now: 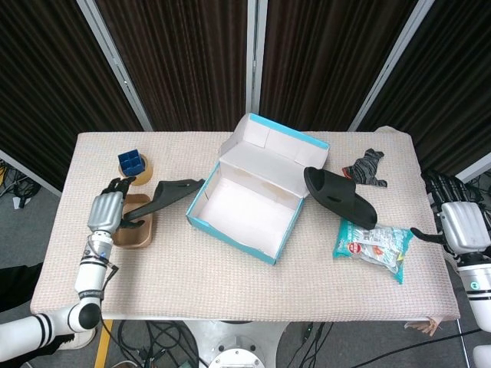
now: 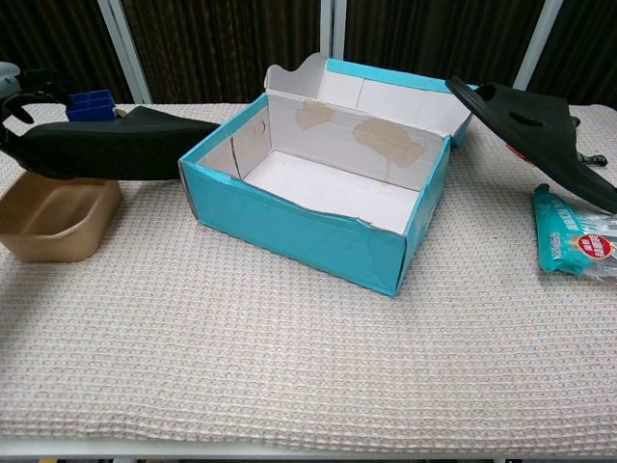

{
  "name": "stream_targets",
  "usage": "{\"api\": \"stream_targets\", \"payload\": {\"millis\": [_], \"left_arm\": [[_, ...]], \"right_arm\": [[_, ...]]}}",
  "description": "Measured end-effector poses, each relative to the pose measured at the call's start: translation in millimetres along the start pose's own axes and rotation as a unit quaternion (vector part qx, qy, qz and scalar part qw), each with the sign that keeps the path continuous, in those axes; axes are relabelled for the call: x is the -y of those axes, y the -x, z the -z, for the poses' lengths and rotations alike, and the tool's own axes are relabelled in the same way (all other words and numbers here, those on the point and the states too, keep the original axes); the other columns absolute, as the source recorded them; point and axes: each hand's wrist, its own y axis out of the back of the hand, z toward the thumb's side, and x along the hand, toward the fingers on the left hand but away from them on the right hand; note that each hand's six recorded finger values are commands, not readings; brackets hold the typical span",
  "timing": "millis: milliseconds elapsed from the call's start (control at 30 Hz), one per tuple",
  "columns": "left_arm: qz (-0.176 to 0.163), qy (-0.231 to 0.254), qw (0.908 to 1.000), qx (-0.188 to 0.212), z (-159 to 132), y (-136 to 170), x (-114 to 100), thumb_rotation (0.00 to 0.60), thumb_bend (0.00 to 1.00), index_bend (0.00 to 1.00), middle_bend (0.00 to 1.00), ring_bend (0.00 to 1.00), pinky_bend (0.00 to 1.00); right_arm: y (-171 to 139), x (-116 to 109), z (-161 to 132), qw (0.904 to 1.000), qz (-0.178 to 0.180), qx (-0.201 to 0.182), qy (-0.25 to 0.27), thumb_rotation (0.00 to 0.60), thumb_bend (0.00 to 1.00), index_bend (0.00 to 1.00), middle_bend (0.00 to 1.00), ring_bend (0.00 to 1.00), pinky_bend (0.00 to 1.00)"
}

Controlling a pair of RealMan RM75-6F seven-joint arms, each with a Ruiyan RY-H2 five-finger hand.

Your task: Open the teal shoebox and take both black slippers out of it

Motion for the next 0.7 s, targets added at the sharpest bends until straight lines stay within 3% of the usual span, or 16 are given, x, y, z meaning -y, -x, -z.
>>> {"api": "stream_targets", "payload": {"millis": [200,333,567,700], "left_arm": [[-0.053,-0.005,0.9986,0.008,14,17,-32,0.600,0.06,0.11,0.12,0.06,0.20],[-0.090,-0.020,0.9957,0.000,42,40,-54,0.600,0.06,0.13,0.13,0.06,0.20],[-0.115,-0.090,0.9893,-0.010,94,88,-79,0.600,0.06,0.15,0.13,0.06,0.18],[-0.106,-0.090,0.9901,-0.024,116,119,-85,0.600,0.06,0.15,0.13,0.06,0.18]], "right_arm": [[-10,11,-1,0.9991,-0.042,0.005,-0.002,0.600,0.02,0.00,0.00,0.00,0.00],[-22,13,-4,0.9991,-0.040,0.003,0.014,0.600,0.07,0.00,0.00,0.00,0.00],[-49,16,-6,0.9975,-0.030,-0.001,0.064,0.600,0.08,0.00,0.01,0.00,0.00],[-65,12,-5,0.9965,-0.015,0.002,0.082,0.600,0.08,0.00,0.02,0.00,0.00]]}}
